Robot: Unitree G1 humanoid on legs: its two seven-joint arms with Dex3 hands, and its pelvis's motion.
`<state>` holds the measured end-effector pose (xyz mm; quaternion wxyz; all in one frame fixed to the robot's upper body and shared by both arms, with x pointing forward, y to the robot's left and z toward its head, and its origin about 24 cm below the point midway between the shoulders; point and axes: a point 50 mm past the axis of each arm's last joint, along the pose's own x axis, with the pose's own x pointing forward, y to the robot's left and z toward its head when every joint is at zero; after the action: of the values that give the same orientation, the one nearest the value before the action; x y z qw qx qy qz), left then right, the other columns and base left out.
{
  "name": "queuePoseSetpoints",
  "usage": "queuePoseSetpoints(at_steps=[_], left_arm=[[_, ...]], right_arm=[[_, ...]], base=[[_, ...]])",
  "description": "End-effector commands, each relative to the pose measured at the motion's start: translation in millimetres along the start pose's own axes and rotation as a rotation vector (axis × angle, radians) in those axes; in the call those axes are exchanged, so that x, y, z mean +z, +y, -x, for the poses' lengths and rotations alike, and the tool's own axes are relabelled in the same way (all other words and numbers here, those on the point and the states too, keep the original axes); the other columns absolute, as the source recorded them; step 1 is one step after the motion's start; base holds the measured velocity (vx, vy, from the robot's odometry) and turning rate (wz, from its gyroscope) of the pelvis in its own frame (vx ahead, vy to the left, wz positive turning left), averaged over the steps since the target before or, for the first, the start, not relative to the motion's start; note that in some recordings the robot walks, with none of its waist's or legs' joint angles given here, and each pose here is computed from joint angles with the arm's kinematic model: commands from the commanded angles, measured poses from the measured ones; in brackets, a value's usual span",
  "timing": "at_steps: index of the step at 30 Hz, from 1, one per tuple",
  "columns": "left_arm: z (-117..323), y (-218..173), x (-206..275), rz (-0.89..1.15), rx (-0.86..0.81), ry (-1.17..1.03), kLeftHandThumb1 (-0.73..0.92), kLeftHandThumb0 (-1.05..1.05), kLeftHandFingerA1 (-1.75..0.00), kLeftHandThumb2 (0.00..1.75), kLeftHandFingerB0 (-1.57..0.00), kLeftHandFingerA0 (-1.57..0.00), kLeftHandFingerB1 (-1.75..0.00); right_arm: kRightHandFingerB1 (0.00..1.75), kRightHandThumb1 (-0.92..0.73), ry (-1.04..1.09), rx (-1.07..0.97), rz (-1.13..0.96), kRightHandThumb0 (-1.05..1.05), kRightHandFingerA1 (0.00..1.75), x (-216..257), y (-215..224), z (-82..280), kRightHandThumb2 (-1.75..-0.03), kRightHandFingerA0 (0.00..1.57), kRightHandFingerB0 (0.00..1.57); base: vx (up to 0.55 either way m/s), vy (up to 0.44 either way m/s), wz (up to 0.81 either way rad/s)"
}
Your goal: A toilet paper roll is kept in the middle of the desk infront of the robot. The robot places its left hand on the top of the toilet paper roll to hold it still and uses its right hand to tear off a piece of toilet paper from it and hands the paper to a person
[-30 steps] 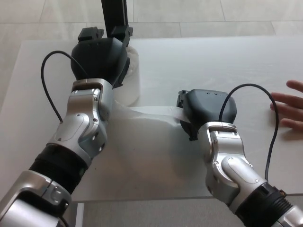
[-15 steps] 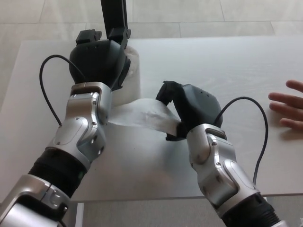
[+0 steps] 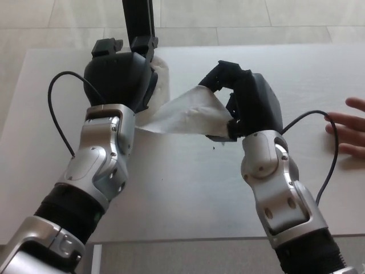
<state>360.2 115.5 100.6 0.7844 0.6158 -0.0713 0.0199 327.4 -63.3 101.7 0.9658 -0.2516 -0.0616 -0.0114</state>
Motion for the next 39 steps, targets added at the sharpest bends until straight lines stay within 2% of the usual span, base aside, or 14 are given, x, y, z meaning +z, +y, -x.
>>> queuePoseSetpoints(at_steps=[1,2,3,7,8,14,15,24,25,29,30,31,37,39], left_arm=[[42.0,-56.7,-45.6,-0.036,-0.228,0.192,0.77,-0.34,-0.48,0.78,-0.19,-0.12,-0.40],[43.1,-57.8,-46.4,-0.041,-0.228,0.189,0.78,-0.34,-0.49,0.79,-0.20,-0.12,-0.41],[43.9,-58.6,-46.6,-0.036,-0.228,0.187,0.76,-0.33,-0.49,0.82,-0.20,-0.13,-0.41],[47.5,-62.2,-47.3,-0.033,-0.218,0.183,0.77,-0.36,-0.50,0.77,-0.22,-0.14,-0.43],[47.9,-62.7,-47.1,-0.041,-0.229,0.188,0.80,-0.39,-0.50,0.71,-0.21,-0.13,-0.41],[52.9,-67.4,-47.1,-0.044,-0.250,0.189,0.80,-0.39,-0.50,0.66,-0.24,-0.13,-0.40],[54.3,-68.7,-46.4,-0.048,-0.245,0.187,0.80,-0.39,-0.49,0.66,-0.24,-0.13,-0.40],[57.6,-72.1,-45.2,-0.051,-0.260,0.191,0.77,-0.37,-0.51,0.69,-0.23,-0.12,-0.41],[57.5,-73.4,-45.5,-0.062,-0.264,0.189,0.78,-0.38,-0.50,0.69,-0.23,-0.11,-0.41],[58.6,-75.5,-45.1,-0.074,-0.269,0.190,0.83,-0.43,-0.51,0.64,-0.21,-0.12,-0.38],[58.7,-75.7,-44.9,-0.073,-0.268,0.190,0.82,-0.44,-0.51,0.65,-0.21,-0.11,-0.38],[58.8,-75.2,-44.6,-0.070,-0.268,0.189,0.82,-0.45,-0.51,0.65,-0.21,-0.11,-0.38],[61.5,-77.5,-45.5,-0.057,-0.265,0.191,0.82,-0.46,-0.52,0.65,-0.21,-0.11,-0.38],[63.8,-78.7,-44.8,-0.030,-0.259,0.179,0.82,-0.47,-0.53,0.65,-0.21,-0.10,-0.40]], right_arm=[[1.27,-0.66,-0.011,-0.234,-1.040,-0.09,1.27,71.0,3.9,18.1,-1.31,1.22,1.22],[1.48,-0.35,-0.001,-0.229,-1.087,-0.25,1.70,73.6,4.5,19.5,-1.45,1.47,1.10],[1.69,-0.25,0.008,-0.226,-1.121,-0.18,1.75,75.5,4.8,20.5,-1.67,1.18,0.96],[1.67,-0.25,0.043,-0.210,-1.217,-0.20,1.75,81.8,6.1,24.6,-1.69,1.18,0.92],[1.43,-0.38,0.061,-0.207,-1.257,-0.30,1.70,85.8,6.3,26.1,-1.47,1.47,1.01],[1.75,-0.42,0.117,-0.178,-1.442,-0.20,1.75,95.9,7.1,31.8,-1.53,1.14,0.79],[1.24,-0.70,0.143,-0.179,-1.500,-0.11,1.26,99.9,7.6,33.7,-1.32,1.19,1.14],[1.23,-0.72,0.250,-0.158,-1.573,-0.11,1.26,95.2,15.7,39.2,-1.33,1.19,1.13],[1.75,-0.46,0.276,-0.158,-1.594,-0.22,1.75,95.1,17.6,40.0,-1.48,1.14,0.86],[1.44,-0.53,0.326,-0.152,-1.636,-0.36,1.59,95.8,22.0,42.6,-1.37,1.38,1.12],[1.75,-0.47,0.328,-0.146,-1.637,-0.24,1.75,95.5,22.6,42.8,-1.50,1.15,0.86],[1.44,-0.52,0.331,-0.139,-1.641,-0.35,1.58,95.7,23.2,43.1,-1.38,1.37,1.12],[1.74,-0.43,0.353,-0.148,-1.673,-0.25,1.75,99.6,24.4,43.0,-1.55,1.16,0.92],[1.45,-0.50,0.351,-0.144,-1.663,-0.33,1.61,101.5,24.7,43.2,-1.38,1.41,1.13]], base=[[0.00,0.000,0.00],[0.00,0.000,0.00],[0.00,0.000,0.00],[0.00,0.000,0.00],[0.00,0.000,0.00],[0.00,0.000,0.00],[0.00,0.000,0.00],[0.00,0.000,0.00],[0.00,0.000,0.00],[0.00,0.000,0.00],[0.00,0.000,0.00],[0.00,0.000,0.00],[0.00,0.000,0.00],[0.00,0.000,0.00]])
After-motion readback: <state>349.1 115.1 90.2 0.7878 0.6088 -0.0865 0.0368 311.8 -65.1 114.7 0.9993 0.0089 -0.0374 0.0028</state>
